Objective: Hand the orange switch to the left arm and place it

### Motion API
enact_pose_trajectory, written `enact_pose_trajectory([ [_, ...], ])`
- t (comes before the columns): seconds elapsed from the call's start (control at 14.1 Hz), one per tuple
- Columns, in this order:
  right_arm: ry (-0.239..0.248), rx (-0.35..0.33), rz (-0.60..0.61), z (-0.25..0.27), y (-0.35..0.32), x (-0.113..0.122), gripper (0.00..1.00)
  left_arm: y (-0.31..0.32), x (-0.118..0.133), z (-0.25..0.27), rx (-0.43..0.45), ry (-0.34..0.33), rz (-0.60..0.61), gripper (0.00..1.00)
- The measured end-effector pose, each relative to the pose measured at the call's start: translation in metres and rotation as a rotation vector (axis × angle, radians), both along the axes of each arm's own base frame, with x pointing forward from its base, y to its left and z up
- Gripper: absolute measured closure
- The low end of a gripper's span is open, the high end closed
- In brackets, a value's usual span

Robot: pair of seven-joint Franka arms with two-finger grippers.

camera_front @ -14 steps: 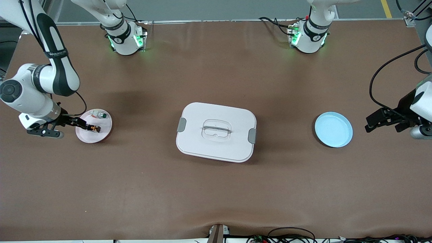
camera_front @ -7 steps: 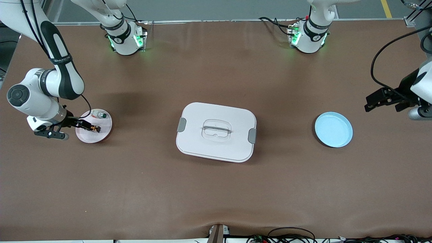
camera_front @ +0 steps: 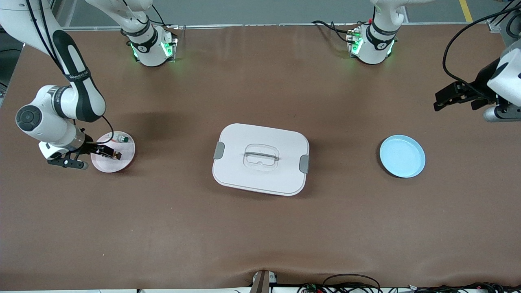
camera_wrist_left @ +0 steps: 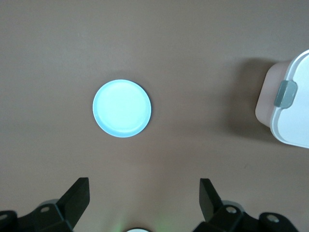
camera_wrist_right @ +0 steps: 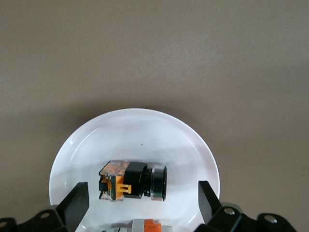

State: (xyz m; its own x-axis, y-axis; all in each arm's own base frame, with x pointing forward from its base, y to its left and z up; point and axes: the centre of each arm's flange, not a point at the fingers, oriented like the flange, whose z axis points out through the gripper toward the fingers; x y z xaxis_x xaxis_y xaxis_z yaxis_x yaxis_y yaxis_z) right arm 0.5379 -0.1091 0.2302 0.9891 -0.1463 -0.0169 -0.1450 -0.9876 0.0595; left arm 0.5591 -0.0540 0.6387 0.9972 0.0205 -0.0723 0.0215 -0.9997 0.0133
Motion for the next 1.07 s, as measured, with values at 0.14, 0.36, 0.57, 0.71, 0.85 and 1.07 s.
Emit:
enact_pose_trajectory([
  [0.14, 0.004, 0.001, 0.001, -0.009, 0.0, -0.002, 0.0, 0.0, -0.001, 0.0, 0.001, 0.005, 0.0, 0.0],
  [0.36, 0.011, 0.003, 0.001, -0.015, 0.001, -0.003, 0.0, 0.001, -0.001, -0.001, 0.001, 0.007, 0.001, 0.0],
  [0.57, 0.011, 0.003, 0.002, -0.021, 0.001, -0.004, 0.0, 0.001, 0.003, -0.002, -0.001, -0.008, 0.003, 0.0],
  [0.71, 0.015, 0.004, 0.003, -0.024, 0.002, -0.006, 0.0, 0.002, 0.008, -0.004, -0.004, -0.029, 0.005, 0.0],
  [0.85, 0.012, 0.005, 0.004, -0.025, 0.003, -0.005, 0.0, 0.002, 0.017, -0.009, -0.009, -0.055, 0.006, 0.0],
  [1.07, 0.009, 0.005, 0.006, -0.029, 0.004, -0.007, 0.0, 0.007, 0.036, -0.024, -0.016, -0.092, 0.017, 0.0],
])
